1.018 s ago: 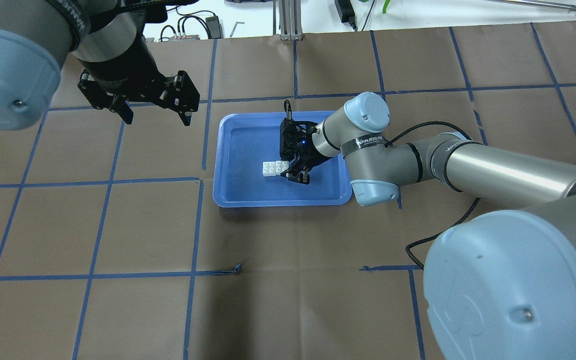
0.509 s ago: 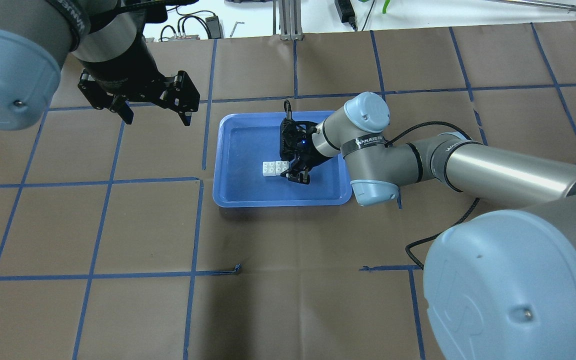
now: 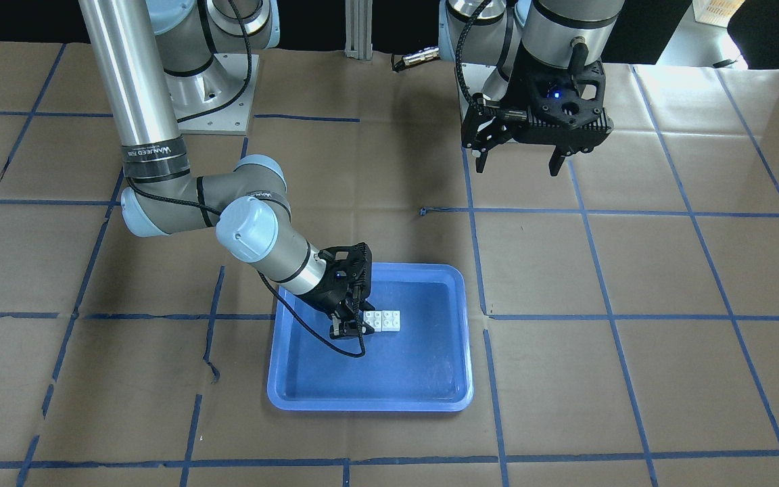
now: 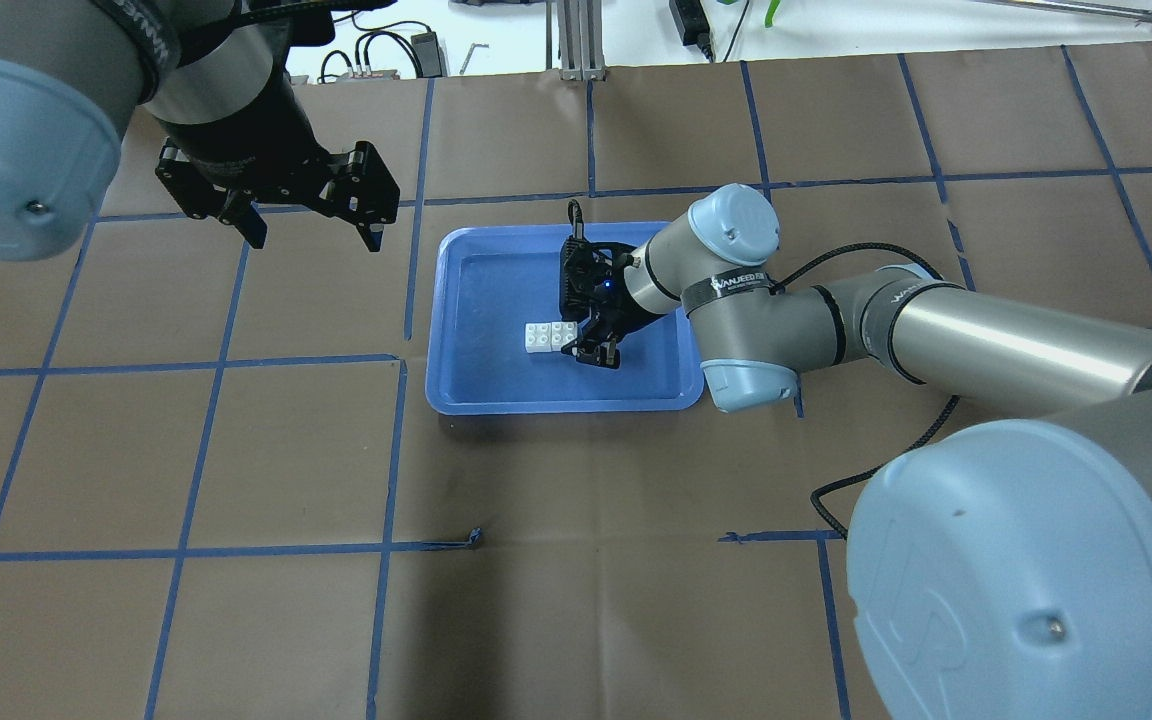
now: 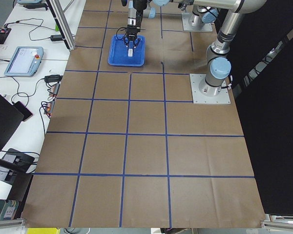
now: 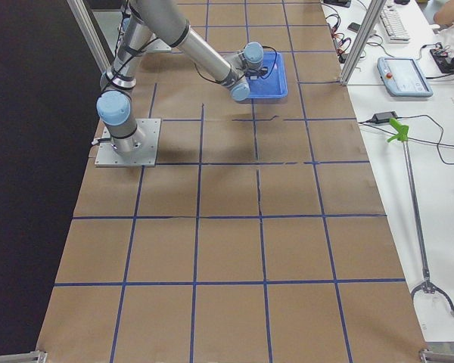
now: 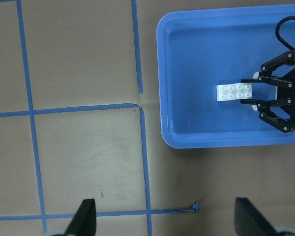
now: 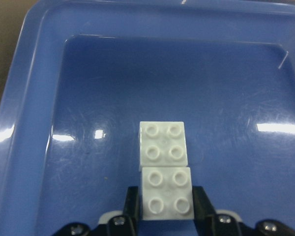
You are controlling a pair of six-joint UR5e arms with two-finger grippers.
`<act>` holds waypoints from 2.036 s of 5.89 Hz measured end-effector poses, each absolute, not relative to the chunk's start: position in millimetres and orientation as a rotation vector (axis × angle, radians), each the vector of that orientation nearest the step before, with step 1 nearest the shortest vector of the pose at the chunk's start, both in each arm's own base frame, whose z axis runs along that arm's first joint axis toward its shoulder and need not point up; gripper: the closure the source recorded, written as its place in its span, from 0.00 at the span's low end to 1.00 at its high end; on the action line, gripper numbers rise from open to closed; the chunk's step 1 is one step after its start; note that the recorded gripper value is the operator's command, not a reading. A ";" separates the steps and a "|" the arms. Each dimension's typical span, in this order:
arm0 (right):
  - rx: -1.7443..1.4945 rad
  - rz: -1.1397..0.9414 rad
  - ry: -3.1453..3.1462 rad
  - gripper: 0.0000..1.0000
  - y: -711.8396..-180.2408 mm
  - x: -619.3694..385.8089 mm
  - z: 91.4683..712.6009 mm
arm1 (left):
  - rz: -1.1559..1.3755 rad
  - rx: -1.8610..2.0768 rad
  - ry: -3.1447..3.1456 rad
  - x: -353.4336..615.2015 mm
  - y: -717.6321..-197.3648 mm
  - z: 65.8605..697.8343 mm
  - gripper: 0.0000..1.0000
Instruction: Assemble white blocks and place on blue tray
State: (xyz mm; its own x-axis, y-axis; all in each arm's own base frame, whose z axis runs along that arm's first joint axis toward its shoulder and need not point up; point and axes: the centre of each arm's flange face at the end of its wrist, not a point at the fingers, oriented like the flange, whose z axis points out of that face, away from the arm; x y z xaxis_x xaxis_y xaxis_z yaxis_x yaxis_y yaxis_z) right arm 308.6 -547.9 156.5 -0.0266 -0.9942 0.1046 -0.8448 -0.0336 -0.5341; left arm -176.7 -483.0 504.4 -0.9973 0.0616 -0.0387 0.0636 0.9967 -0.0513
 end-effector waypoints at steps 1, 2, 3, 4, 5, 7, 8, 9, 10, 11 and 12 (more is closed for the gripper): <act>-1.938 -0.672 1.937 0.00 -547.8 308.6 156.8 | -0.082 0.097 3.101 -176.7 -482.9 504.5 0.00; -1.915 -0.667 1.960 0.00 -548.2 308.1 159.1 | -0.083 0.097 3.101 -176.6 -482.6 505.1 0.00; -1.881 -0.665 1.997 0.00 -551.2 304.8 166.1 | -0.083 0.097 3.101 -176.5 -482.3 505.2 0.00; -1.848 -0.650 2.031 0.00 -556.3 296.9 183.2 | -0.082 0.097 3.100 -176.5 -482.0 505.1 0.00; -1.817 -0.589 2.088 0.00 -563.3 281.1 210.4 | -0.081 0.097 3.100 -176.4 -481.4 505.7 0.00; -1.686 -0.386 2.286 0.00 -578.2 239.5 278.5 | -0.081 0.097 3.100 -176.4 -480.9 506.2 0.00; -1.532 -0.294 2.458 0.00 -582.6 222.7 315.5 | -0.081 0.098 3.100 -176.4 -480.7 506.7 0.00; -1.331 -0.213 2.655 0.00 -578.9 207.7 355.3 | -0.079 0.100 3.100 -176.9 -480.6 506.6 0.00; -1.096 -0.154 2.856 0.00 -566.2 191.6 392.3 | -0.078 0.102 3.100 -177.8 -480.6 506.3 0.00; -0.828 -0.093 3.017 0.00 -551.1 174.6 416.8 | -0.079 0.103 3.100 -178.3 -480.4 506.4 0.00; -0.506 -0.026 3.121 0.00 -529.7 161.9 439.2 | -0.079 0.104 3.100 -178.5 -480.4 506.5 0.00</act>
